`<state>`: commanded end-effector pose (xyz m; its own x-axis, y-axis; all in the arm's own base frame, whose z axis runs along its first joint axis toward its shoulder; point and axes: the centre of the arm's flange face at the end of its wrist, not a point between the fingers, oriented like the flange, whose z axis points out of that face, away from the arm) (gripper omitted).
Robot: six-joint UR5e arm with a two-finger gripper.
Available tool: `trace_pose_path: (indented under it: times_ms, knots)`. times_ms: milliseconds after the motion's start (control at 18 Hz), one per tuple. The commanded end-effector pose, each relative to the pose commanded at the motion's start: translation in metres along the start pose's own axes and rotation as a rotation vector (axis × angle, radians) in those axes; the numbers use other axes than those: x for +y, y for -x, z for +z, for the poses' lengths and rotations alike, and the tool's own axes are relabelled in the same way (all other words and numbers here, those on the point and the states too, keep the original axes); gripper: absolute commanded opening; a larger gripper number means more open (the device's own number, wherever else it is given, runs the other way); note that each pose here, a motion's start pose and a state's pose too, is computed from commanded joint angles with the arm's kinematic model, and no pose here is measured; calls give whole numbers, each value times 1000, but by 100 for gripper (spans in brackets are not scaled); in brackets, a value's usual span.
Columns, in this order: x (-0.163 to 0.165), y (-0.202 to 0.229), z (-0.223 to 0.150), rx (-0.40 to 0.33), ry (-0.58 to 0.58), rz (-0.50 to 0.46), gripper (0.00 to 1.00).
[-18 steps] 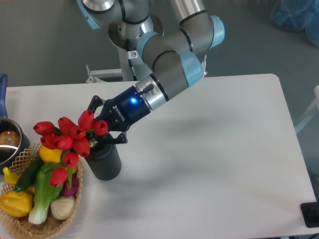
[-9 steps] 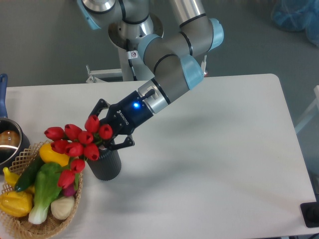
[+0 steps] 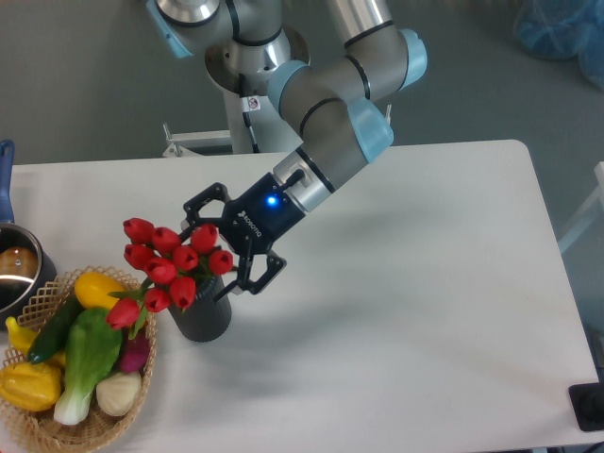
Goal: Insert the flowers into the vase
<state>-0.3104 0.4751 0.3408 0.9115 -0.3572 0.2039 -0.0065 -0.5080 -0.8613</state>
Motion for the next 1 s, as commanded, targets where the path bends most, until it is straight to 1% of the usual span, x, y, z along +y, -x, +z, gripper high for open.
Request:
trace_pose_path:
  times_ms: [222, 389, 556, 667, 889, 1000]
  knots:
    - [-4, -2, -17, -87, 102, 29, 100]
    - [-7, -3, -36, -186, 219, 61, 100]
    - [-11, 0, -57, -284, 359, 159, 100]
    - [-14, 4, -68, -330, 426, 203, 100]
    - [-15, 20, -98, -438, 551, 197, 100]
    - [-9, 24, -106, -468, 600, 184, 100]
